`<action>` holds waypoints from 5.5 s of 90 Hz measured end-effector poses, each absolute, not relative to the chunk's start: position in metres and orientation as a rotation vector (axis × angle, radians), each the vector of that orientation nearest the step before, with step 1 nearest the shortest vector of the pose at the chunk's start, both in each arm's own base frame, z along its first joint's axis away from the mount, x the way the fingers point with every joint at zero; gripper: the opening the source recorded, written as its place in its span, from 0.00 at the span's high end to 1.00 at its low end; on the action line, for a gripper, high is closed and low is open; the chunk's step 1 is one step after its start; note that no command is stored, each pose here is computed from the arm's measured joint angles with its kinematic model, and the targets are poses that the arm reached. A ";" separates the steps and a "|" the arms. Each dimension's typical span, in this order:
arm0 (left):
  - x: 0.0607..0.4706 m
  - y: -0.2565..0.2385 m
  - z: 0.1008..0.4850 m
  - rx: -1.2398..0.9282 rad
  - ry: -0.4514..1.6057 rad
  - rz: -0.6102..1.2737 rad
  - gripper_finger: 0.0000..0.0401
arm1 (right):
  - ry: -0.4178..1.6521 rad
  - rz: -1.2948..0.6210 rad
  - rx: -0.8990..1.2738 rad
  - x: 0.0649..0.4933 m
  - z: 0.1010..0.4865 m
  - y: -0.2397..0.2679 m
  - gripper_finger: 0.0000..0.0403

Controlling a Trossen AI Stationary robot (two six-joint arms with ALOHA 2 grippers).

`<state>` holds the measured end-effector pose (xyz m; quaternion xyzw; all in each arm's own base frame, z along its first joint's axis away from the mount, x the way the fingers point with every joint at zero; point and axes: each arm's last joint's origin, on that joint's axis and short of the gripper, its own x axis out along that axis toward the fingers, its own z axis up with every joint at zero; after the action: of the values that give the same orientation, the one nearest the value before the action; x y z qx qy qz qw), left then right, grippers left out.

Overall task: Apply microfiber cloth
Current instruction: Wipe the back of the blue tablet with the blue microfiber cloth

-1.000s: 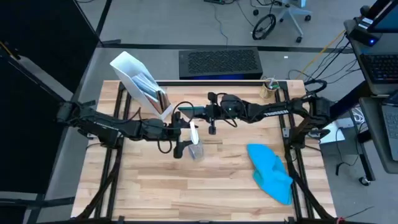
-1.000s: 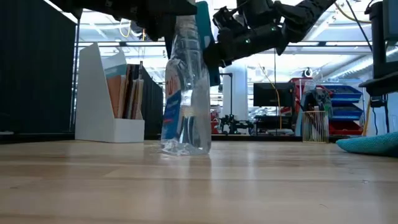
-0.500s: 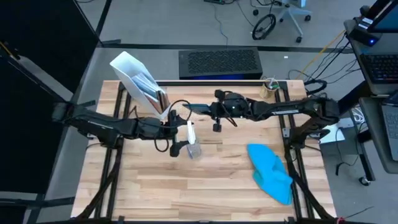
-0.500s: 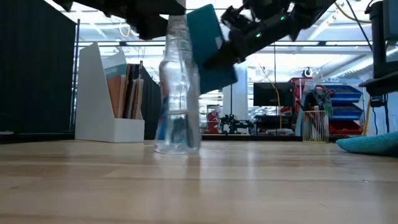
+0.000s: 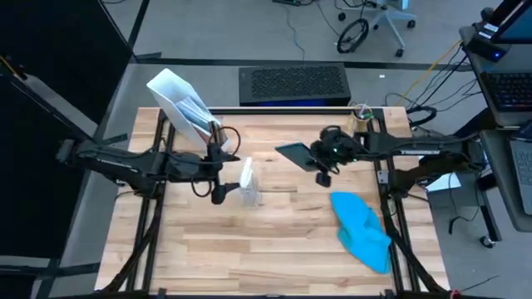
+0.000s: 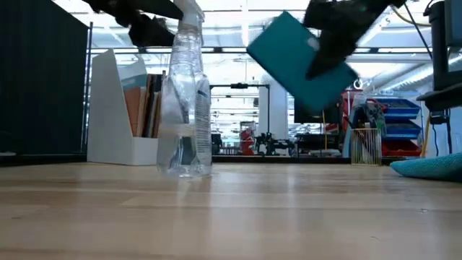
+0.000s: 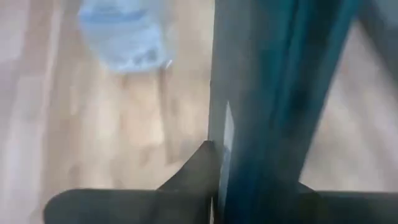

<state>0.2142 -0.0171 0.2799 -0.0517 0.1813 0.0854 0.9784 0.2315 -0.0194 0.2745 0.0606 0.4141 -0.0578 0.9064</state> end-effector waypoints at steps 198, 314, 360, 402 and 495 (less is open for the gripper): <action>0.328 -0.123 0.190 -0.349 0.116 0.096 0.01 | 0.345 0.179 0.139 0.269 0.177 0.127 0.96; 0.337 -0.130 0.206 -0.233 0.099 -0.013 0.97 | 0.395 0.163 0.239 0.265 0.179 0.126 0.67; 0.333 -0.137 0.197 -0.326 0.206 -0.054 0.97 | 0.926 0.096 0.469 0.184 0.206 0.099 0.45; 0.345 -0.146 0.143 -0.605 0.332 -0.044 0.97 | 1.220 -0.074 0.464 0.152 0.189 0.104 0.45; 0.354 -0.137 0.080 -1.130 0.340 0.212 0.94 | 1.328 -0.317 0.402 0.142 0.136 0.114 0.45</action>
<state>0.3539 -0.1366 0.0804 -0.5319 0.1600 0.0997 0.8255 0.1420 0.1137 0.1357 0.1843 0.6094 -0.1453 0.7573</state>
